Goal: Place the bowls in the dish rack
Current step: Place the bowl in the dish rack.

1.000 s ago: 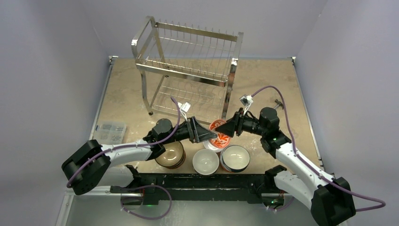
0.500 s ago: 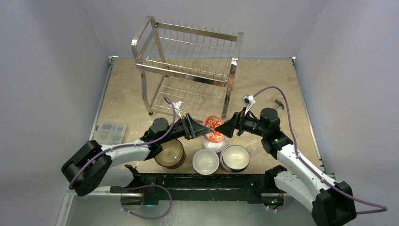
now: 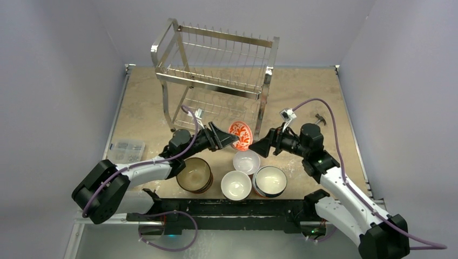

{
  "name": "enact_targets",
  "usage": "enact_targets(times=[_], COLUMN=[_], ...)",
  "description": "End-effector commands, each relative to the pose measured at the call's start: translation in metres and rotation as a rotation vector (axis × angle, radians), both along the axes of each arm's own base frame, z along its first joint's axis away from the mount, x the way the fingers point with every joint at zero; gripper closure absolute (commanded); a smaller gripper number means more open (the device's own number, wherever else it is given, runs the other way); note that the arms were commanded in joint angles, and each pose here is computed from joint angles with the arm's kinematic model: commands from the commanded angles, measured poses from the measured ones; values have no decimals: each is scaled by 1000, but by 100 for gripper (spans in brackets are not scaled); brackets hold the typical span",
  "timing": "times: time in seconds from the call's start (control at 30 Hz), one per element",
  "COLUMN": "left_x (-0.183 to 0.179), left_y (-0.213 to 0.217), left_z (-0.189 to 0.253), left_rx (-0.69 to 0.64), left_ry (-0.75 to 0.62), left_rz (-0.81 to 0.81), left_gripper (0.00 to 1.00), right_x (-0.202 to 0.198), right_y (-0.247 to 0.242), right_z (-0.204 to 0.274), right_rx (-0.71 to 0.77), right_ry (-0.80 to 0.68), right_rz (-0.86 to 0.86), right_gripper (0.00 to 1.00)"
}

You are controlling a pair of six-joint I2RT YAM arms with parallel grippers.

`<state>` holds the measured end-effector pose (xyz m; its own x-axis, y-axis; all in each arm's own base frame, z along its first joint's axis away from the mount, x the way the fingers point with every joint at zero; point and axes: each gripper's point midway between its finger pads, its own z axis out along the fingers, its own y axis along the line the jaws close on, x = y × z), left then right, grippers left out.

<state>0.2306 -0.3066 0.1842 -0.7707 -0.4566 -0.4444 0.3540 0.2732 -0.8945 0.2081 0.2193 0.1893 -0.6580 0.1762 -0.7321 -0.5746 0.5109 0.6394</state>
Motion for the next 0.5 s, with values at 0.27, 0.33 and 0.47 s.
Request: enact_targets(times=[0.27,0.33,0.47], left_x=[62,68,82], left_y=[3,2,-1], left_z=[44,45,45], left_rx=[44,43,48], left_ry=[-258,-272,-296], left_rz=[181,194,226], left_gripper=[100,100,100], right_x=[4,3,1], right_y=[-6,-5,-5], right_z=[29,32,36], right_rx=[-8,1,12], right_ry=[-93,-93,-99], right_rz=[-33,-27,-28], right_gripper=[1,1,1])
